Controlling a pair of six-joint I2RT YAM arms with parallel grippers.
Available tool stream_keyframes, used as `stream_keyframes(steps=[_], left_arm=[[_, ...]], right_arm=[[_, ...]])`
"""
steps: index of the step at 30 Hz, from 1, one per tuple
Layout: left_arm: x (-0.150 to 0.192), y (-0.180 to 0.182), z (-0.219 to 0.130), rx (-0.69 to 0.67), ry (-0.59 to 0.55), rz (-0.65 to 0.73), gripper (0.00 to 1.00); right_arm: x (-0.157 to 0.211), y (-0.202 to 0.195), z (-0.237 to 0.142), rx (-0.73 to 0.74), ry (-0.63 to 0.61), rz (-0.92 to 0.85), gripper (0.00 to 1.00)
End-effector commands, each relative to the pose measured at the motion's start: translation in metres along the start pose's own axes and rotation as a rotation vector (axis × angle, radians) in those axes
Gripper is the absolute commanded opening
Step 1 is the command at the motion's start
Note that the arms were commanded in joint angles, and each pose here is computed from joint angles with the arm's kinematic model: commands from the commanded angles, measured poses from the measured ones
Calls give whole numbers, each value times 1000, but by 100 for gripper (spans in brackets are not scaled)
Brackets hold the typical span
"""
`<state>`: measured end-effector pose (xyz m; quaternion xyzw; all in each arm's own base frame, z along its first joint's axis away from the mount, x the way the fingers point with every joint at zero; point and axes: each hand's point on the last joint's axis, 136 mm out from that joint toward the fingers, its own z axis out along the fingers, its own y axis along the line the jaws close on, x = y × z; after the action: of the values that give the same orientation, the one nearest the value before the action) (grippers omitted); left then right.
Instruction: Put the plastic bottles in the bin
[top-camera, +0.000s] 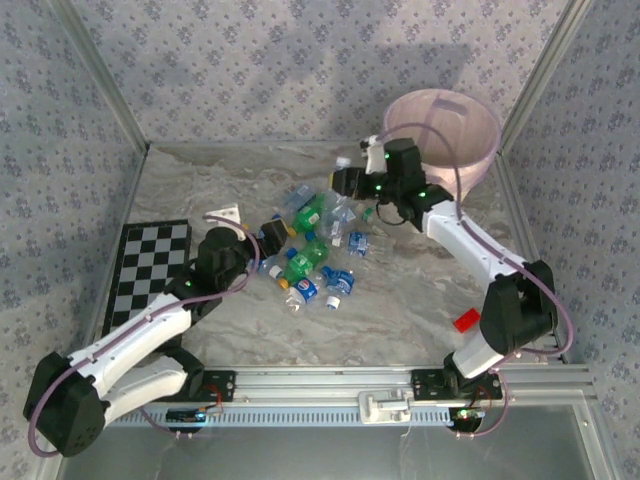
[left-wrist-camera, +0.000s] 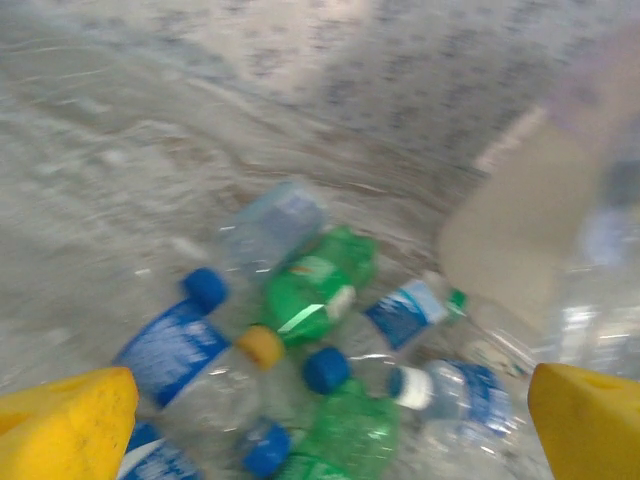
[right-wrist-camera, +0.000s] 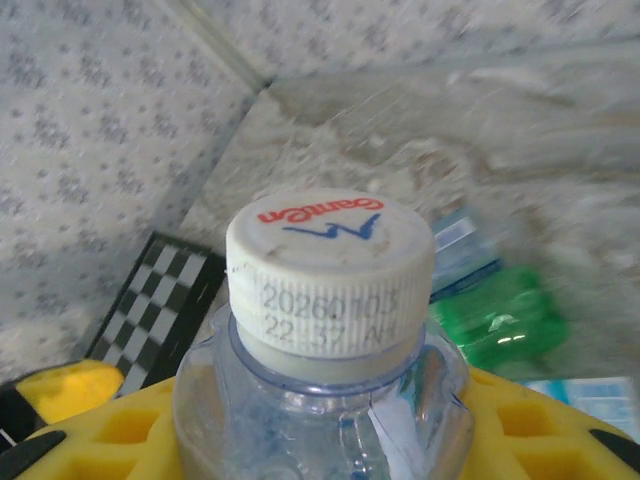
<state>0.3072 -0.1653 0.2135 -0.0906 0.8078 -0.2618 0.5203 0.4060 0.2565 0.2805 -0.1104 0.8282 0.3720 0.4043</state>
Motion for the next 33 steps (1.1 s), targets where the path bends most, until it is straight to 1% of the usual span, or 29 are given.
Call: stream_keyframes(steps=[1,3,7,11,14,16,18,21,23,25,28,33], left_arm=[[5,45,-4,-159,-31,-146,100],[7,55,-7,-191,-41,-175,100],[10,63,-9,-227,-36,-182,100],[14,61,-4,-215,-11,-183,100],[20,54,4,-184,17,-194,100],[24,50,10,-166,44,-196,100],[29,43,16,-146,80,-187,100],[37,35,24,-117,137,-174,100],[43,30,29,-91,169,-180,100],[49,26,34,-71,198,-187,100],[57,23,39,-56,232,-196,100],[58,19,44,-46,247,-192,100]], right_arm=[[-53,12,-45,60,-120,-119,47],[-78,12,-65,94,-181,-159,47],[-121,14,-103,157,-287,-237,47],[-160,12,-141,247,-390,-301,47],[-186,4,-166,306,-478,-318,47],[-200,-7,-180,381,-540,-325,47],[-211,-23,-194,494,-591,-338,46],[-216,-49,-208,625,-634,-323,46],[-213,-66,-210,687,-634,-304,46],[-205,-83,-203,706,-604,-279,46],[-188,-105,-186,716,-527,-240,47],[-160,-133,-154,705,-392,-183,48]])
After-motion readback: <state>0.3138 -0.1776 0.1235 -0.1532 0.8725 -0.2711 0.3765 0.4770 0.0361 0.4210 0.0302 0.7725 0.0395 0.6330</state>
